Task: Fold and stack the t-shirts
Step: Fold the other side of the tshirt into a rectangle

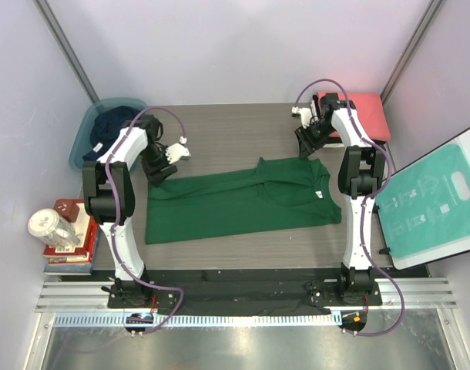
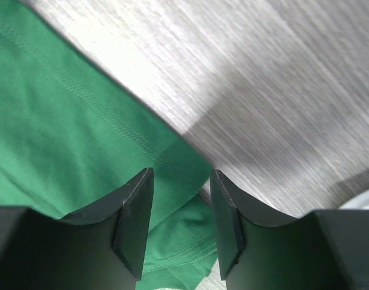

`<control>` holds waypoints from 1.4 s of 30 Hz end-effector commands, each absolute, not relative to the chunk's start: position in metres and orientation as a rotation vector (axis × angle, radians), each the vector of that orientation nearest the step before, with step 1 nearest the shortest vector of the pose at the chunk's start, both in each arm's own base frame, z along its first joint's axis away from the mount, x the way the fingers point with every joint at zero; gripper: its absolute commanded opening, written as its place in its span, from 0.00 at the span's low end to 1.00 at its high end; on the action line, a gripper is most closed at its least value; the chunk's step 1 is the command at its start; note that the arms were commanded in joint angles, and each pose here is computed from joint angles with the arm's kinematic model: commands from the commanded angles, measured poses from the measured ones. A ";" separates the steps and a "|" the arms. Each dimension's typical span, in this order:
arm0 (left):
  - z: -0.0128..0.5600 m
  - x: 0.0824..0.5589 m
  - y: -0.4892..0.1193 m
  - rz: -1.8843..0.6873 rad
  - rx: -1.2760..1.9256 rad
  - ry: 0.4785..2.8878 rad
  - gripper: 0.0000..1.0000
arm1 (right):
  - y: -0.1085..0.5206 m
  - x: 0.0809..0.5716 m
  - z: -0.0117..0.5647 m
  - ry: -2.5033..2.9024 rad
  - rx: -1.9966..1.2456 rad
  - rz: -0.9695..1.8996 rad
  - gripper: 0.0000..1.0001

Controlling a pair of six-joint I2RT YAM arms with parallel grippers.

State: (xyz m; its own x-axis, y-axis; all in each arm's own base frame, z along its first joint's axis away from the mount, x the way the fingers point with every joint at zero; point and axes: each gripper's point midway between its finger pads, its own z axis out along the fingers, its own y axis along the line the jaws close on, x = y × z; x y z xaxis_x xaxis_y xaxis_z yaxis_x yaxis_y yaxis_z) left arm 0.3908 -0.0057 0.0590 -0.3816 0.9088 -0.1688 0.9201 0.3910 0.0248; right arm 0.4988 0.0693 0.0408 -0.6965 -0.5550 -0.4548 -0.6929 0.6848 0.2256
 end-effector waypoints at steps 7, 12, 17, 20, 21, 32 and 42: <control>0.070 0.392 -0.010 -0.101 1.655 2.461 0.60 | 0.069 0.501 0.050 2.540 -0.938 0.555 0.46; 0.072 0.393 -0.010 -0.097 1.660 2.460 0.61 | 0.053 0.494 0.043 2.578 -0.885 0.577 0.42; 0.074 0.394 -0.010 -0.090 1.661 2.457 0.60 | 0.050 0.491 0.041 2.588 -0.877 0.596 0.37; 0.074 0.394 -0.012 -0.092 1.665 2.456 0.60 | 0.051 0.492 0.041 2.584 -0.873 0.601 0.34; 0.073 0.394 -0.012 -0.093 1.666 2.457 0.60 | 0.053 0.493 0.042 2.575 -0.873 0.615 0.34; 0.073 0.395 -0.014 -0.089 1.671 2.457 0.60 | 0.072 0.487 0.041 2.554 -0.904 0.716 0.40; 0.073 0.391 -0.014 -0.091 1.676 2.457 0.60 | 0.074 0.495 0.033 2.561 -0.898 0.687 0.36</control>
